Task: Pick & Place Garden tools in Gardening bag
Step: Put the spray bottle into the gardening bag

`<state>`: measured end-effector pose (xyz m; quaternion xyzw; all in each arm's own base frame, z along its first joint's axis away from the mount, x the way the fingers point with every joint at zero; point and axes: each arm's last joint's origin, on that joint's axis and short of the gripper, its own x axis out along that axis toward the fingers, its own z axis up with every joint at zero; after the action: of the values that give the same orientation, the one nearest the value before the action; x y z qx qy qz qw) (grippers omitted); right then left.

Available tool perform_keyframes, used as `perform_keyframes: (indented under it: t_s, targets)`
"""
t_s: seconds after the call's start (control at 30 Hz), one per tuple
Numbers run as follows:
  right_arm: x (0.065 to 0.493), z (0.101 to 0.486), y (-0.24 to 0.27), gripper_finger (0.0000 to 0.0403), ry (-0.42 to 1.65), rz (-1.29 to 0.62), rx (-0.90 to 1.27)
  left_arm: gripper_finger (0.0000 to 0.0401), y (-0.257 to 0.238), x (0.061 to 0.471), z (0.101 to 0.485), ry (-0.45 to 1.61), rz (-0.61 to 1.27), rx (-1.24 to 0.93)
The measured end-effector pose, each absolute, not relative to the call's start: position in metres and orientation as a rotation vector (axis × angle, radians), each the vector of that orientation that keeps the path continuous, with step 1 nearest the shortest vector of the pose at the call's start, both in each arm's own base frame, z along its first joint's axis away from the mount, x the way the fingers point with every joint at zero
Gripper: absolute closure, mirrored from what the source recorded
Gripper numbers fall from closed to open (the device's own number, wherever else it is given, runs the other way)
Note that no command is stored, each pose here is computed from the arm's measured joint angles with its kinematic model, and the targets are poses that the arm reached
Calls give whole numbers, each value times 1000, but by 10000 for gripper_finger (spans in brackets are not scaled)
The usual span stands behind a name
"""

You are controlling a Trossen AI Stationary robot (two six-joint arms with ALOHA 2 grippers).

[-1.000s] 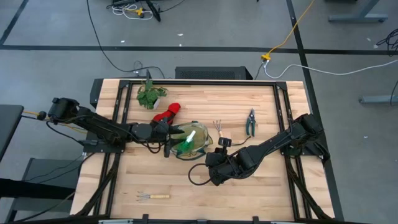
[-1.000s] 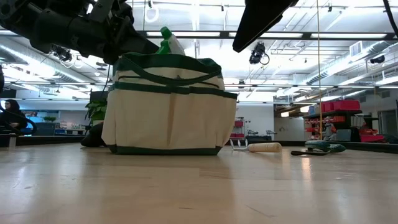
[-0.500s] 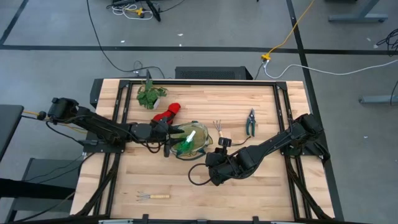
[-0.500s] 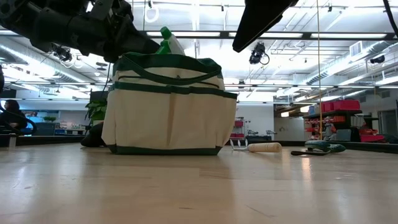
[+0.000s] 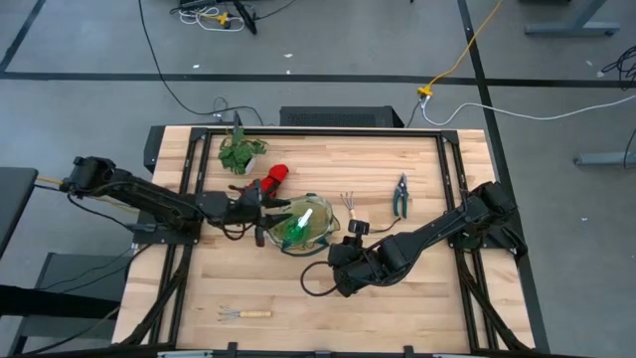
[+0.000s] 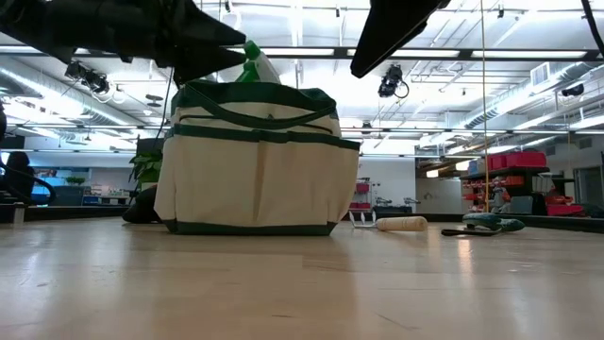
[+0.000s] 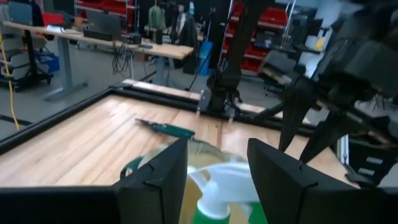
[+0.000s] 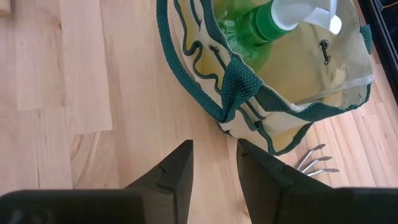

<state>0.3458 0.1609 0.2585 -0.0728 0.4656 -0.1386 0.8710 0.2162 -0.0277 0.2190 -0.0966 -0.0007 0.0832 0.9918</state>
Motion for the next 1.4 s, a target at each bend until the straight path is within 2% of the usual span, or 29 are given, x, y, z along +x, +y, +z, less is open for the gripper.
perform_keyframes:
  t_s: [0.3,0.5,0.87,1.2,1.4]
  targets:
    - [348,260,162,277,953,-269,-166,227,-29,221,221,-21,139,-198]
    - [350,260,159,277,941,-292,-176,227,-35,245,231,4,92,-138]
    - [350,260,159,277,946,-287,-172,227,-40,280,240,242,87,-61]
    - [349,260,159,277,947,-287,-173,227,-42,278,235,472,73,-126]
    - [349,260,159,277,947,-289,-170,227,-48,272,234,528,52,-145]
